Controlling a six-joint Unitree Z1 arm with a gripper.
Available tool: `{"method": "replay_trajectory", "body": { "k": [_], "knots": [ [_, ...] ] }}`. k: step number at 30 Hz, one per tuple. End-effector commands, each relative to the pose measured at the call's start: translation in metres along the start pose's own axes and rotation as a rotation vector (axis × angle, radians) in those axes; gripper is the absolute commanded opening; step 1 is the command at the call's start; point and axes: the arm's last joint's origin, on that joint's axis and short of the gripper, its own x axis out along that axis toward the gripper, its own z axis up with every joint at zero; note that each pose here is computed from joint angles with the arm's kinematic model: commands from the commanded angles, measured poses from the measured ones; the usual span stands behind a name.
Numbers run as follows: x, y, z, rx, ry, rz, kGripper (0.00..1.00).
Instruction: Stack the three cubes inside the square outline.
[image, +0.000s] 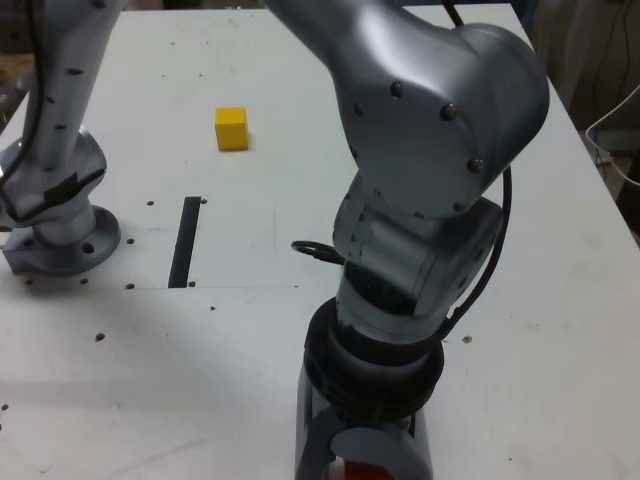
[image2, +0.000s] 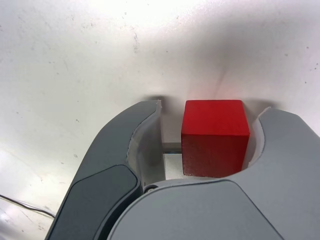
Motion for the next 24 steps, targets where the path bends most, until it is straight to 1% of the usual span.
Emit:
{"method": "replay_trajectory", "body": {
  "k": [1,4,7,10,15,21,24],
  "knots": [
    [-0.0029,0.0002,-0.0004,0.0,-0.009,-0.001,0.53],
    [-0.0035,0.0005,-0.0003,0.0,-0.014,0.004,0.45],
    [-0.0035,0.0006,-0.0004,-0.002,-0.015,0.004,0.4],
    [-0.0032,0.0007,-0.0004,-0.003,-0.016,0.005,0.39],
    [-0.0037,0.0015,-0.0001,-0.002,-0.031,0.017,0.38],
    [-0.0087,0.0033,-0.0027,-0.002,-0.043,0.021,0.29],
    [-0.0126,0.0044,-0.005,-0.002,-0.049,0.019,0.28]
  ]
}}
